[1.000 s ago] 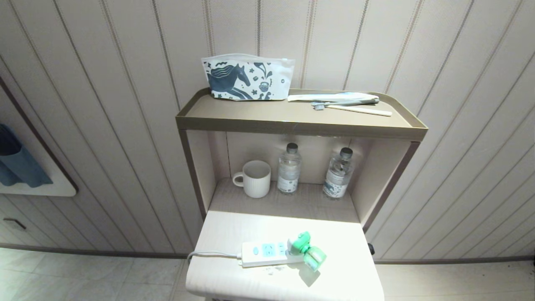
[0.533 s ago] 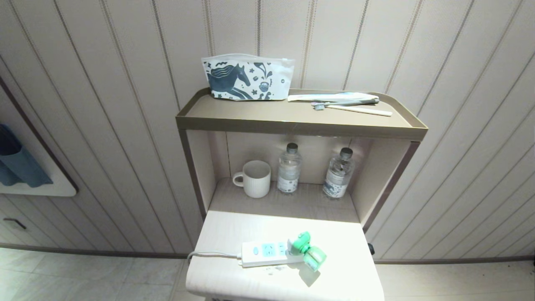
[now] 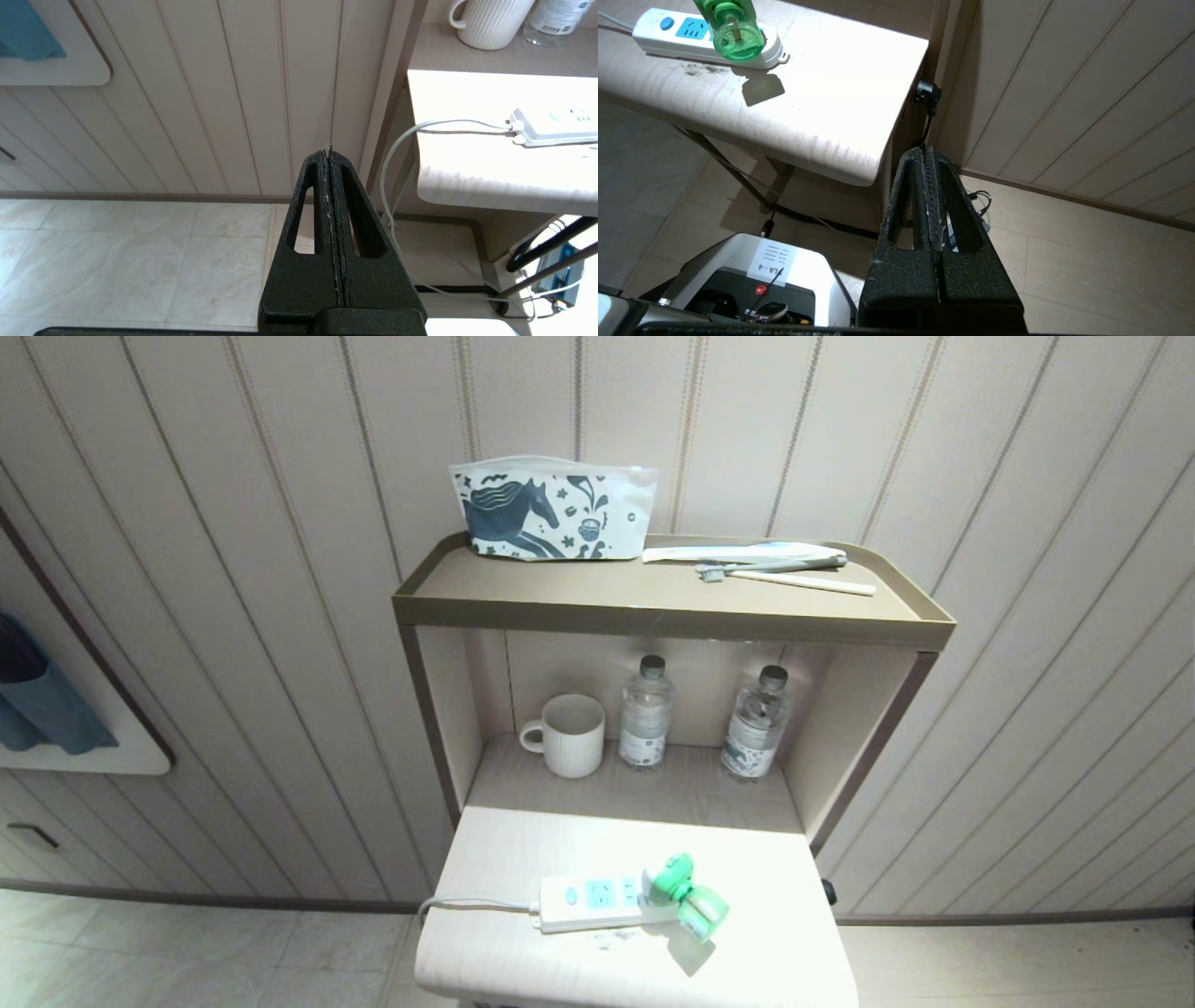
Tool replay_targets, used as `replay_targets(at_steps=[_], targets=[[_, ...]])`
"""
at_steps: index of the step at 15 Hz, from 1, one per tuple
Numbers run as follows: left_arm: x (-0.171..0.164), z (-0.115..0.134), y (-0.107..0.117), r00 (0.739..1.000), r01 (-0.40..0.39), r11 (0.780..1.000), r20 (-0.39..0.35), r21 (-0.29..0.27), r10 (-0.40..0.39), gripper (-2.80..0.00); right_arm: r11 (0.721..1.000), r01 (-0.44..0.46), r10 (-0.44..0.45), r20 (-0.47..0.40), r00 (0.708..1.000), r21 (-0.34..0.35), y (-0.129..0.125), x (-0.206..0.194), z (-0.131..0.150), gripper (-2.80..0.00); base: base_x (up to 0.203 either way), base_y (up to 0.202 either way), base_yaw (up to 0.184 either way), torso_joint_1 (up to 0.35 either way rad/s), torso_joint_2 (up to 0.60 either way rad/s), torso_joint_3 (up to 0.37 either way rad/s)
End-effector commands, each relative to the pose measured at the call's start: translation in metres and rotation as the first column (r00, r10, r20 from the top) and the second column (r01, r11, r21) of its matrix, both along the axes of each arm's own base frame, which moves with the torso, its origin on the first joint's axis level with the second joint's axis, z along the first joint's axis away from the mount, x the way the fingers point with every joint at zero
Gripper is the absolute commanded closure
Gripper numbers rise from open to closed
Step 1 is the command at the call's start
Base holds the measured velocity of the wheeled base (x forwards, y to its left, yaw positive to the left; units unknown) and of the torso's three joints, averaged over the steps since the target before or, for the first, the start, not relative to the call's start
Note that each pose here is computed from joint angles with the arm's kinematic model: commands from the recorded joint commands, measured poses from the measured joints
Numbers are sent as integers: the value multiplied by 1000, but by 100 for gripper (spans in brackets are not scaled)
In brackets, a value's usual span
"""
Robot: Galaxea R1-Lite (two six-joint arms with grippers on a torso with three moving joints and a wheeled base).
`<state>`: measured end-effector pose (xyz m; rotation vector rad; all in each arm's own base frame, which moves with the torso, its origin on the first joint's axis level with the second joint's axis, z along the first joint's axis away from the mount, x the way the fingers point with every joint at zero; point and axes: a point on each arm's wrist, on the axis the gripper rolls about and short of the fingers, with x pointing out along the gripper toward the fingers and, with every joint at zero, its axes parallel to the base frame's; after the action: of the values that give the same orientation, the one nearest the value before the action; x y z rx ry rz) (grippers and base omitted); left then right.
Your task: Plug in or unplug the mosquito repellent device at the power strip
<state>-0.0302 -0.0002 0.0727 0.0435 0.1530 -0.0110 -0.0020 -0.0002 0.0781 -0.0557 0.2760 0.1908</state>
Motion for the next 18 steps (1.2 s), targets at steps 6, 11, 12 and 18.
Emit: replay_targets(at_steps=[6, 11, 12, 18], targets=[[0, 0, 0, 1000, 0, 1000, -2, 0, 0, 0, 982, 190, -186, 142, 972, -14, 1, -11, -1, 0, 0, 0, 0, 0, 0, 0], [0, 0, 0, 1000, 0, 1000, -2, 0, 0, 0, 981, 176, -190, 253, 949, 77, 0, -20, -3, 0, 0, 0, 0, 0, 0, 0], [0, 0, 0, 1000, 0, 1000, -2, 1, 0, 0, 981, 176, -190, 253, 949, 77, 0, -20, -3, 0, 0, 0, 0, 0, 0, 0], [0, 0, 0, 1000, 0, 1000, -2, 0, 0, 0, 981, 176, -190, 253, 949, 75, 0, -20, -3, 0, 0, 0, 0, 0, 0, 0]])
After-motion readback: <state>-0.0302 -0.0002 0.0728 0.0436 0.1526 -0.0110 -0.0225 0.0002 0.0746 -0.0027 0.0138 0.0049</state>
